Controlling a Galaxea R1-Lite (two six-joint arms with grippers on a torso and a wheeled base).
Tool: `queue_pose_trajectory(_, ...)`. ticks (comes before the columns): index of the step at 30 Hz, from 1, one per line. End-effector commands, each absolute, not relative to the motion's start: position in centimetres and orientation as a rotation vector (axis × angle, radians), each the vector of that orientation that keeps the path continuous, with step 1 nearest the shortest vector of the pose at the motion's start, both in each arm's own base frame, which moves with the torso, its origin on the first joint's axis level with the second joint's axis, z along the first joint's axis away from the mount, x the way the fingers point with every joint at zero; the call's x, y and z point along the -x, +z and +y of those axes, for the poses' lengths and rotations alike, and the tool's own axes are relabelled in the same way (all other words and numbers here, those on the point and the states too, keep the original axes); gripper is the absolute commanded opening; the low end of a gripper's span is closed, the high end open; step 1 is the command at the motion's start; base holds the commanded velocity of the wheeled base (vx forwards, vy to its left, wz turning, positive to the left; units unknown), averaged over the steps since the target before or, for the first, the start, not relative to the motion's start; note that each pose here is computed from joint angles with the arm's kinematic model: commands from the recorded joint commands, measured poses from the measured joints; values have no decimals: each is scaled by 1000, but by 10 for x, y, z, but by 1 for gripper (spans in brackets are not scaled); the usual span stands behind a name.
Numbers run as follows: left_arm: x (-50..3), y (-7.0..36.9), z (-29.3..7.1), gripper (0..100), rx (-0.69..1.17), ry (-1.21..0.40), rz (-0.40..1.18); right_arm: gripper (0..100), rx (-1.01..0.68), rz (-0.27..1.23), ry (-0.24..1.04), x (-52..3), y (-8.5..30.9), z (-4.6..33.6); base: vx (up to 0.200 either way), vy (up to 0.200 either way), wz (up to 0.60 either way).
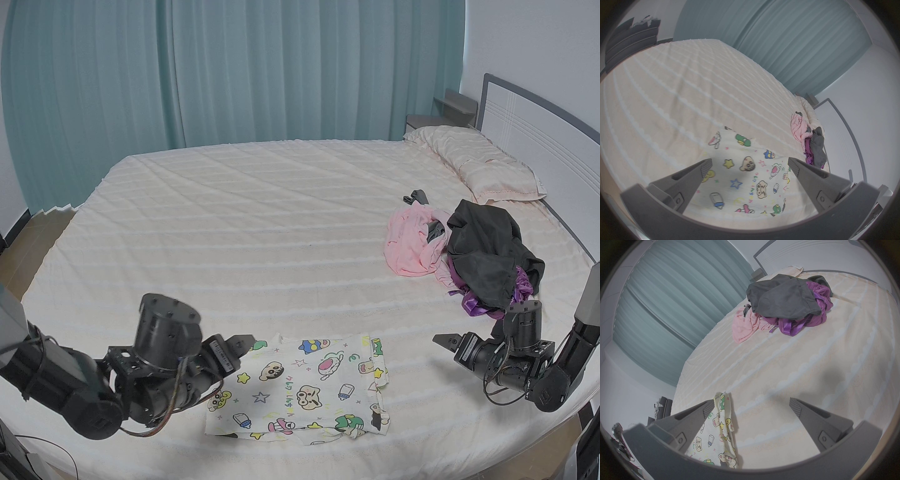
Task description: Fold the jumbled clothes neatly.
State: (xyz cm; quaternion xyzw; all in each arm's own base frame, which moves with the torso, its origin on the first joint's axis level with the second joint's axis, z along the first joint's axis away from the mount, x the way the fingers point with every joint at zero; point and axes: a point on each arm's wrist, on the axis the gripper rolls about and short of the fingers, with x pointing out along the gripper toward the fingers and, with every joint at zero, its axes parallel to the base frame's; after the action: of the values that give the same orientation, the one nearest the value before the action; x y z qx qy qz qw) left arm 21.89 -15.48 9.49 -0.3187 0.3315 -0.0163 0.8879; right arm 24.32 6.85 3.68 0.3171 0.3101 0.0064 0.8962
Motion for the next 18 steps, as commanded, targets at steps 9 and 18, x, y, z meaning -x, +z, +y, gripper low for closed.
queue_pose_trajectory(9, -198, 46, -117, 100, 727, 21, 767, 100, -642, 686, 41, -235, 32, 78, -89, 0, 0)
queue_pose_trajectory(18, -200, 46, -115, 100, 738, 25, 766, 100, -653, 700, 38, -235, 29, 79, -44, 0, 0)
